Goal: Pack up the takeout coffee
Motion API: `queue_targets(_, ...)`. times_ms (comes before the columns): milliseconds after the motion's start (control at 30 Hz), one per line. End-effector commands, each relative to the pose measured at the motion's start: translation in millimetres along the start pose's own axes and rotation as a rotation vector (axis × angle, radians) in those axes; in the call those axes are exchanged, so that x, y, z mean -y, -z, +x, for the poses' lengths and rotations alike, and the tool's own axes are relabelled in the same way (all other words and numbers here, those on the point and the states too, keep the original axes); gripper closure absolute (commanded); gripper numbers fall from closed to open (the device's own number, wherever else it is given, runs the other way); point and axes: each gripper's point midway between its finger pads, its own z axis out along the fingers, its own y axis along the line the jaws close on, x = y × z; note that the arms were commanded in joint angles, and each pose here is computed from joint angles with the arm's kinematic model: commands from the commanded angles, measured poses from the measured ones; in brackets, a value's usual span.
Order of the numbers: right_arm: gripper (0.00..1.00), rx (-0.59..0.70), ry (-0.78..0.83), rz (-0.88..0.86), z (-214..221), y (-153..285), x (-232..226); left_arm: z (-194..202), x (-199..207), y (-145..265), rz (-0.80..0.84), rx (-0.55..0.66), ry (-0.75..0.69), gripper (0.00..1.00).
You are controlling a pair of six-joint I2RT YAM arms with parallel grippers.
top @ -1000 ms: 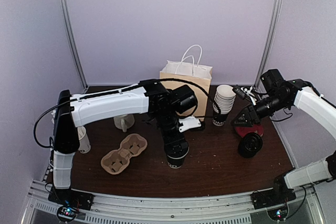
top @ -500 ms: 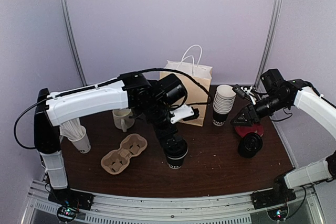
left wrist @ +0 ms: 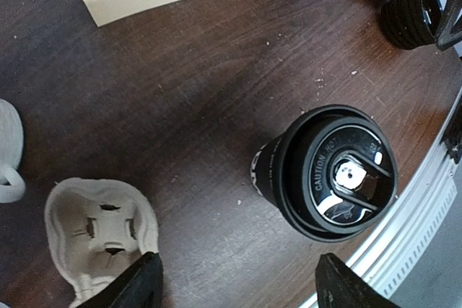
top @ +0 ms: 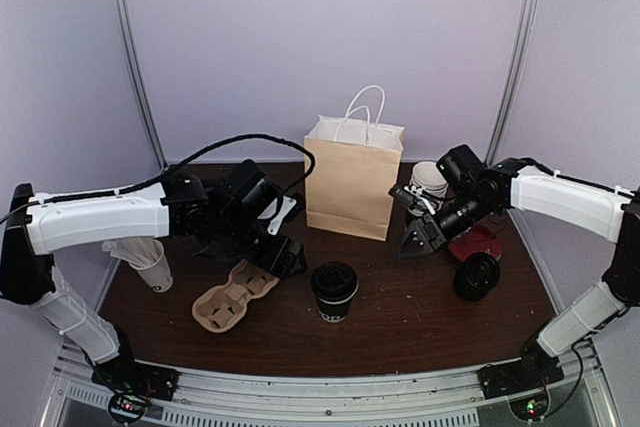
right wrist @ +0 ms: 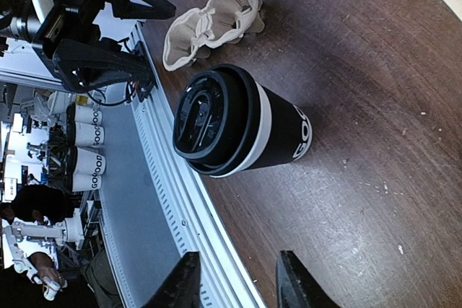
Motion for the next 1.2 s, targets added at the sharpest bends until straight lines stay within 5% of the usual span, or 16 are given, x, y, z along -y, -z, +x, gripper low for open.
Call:
queue_targets(0, 0.58, -0.007, -0.053, -0.087, -12, -23, -11, -33, 25, 1, 0.17, 0.131, 0.186, 0.25)
queue_targets(333, 0.53, -0.124, -0.127, -0.176, -7, -62, -14, -25, 31, -29, 0.255, 0.052, 0.24, 0.32)
queue_targets(1167, 0.72, -0.216, -0.222, -0.173, -4, -94, 5, -1, 32, -64, 0.267, -0.067, 0.204, 0.54)
